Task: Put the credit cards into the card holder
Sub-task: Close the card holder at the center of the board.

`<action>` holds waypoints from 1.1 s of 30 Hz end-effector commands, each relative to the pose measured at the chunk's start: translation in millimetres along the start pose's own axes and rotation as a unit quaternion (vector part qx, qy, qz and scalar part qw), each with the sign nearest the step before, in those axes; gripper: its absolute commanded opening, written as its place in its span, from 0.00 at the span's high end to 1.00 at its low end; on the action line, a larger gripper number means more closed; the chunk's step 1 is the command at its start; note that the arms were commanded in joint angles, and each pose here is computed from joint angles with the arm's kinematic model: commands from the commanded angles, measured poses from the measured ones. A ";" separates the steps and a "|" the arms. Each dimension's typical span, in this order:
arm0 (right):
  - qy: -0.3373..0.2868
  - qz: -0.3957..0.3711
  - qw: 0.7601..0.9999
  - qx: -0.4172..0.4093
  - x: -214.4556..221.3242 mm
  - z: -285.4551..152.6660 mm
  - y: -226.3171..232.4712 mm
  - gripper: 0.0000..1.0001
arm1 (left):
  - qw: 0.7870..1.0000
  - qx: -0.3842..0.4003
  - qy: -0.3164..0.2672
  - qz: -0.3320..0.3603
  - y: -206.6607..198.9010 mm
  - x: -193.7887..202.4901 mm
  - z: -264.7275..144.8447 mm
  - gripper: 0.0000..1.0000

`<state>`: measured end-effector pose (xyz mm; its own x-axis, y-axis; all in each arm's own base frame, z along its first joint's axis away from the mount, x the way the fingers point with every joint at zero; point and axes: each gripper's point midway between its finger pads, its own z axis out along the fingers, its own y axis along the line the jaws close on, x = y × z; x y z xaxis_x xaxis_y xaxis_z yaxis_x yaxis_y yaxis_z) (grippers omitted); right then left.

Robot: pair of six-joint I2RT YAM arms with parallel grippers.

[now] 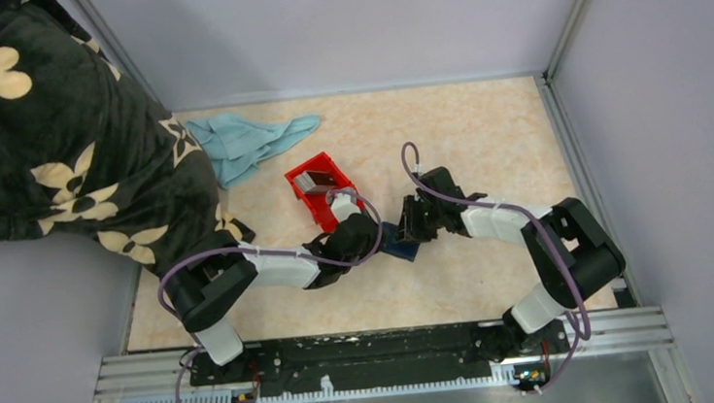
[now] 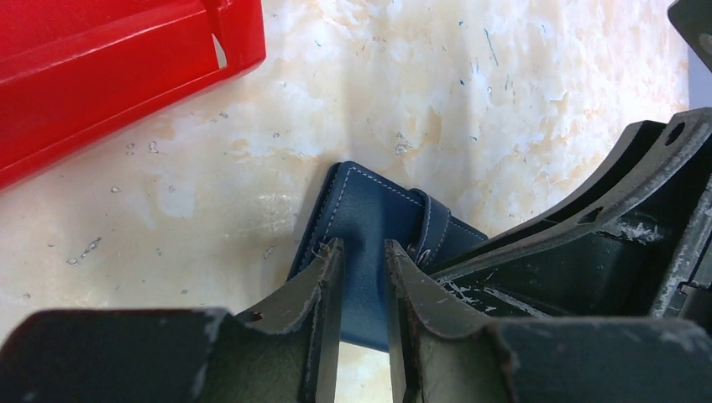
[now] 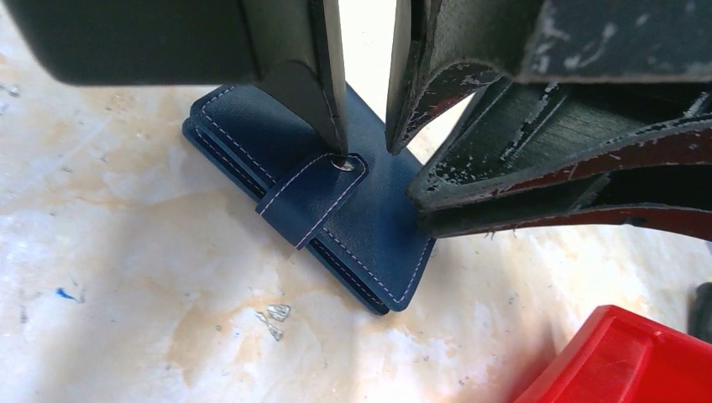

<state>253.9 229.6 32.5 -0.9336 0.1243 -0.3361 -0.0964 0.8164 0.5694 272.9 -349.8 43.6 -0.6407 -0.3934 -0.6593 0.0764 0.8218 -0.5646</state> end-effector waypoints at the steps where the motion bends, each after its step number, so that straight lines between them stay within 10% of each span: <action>1: 0.025 -0.018 0.995 0.095 20.9 -8.9 -42.9 0.75 | 1.000 -0.011 0.006 -0.004 8.6 4.9 1.8 0.69; 23: -0.009 -0.084 0.996 -0.007 18.4 -54.0 27.8 0.73 | 0.999 -0.005 0.028 -0.017 10.6 8.2 -29.5 0.69; 33: -0.096 -0.106 0.985 0.097 -18.2 -76.9 -2.3 0.73 | 0.998 -0.012 0.056 0.002 0.1 38.9 -53.2 0.69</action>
<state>215.4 197.9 75.1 -0.8855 0.0125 -0.4644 -0.2067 0.8847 0.4179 219.5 -344.2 50.0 -0.7090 -0.3576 -0.6078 0.0841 0.8129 -0.5764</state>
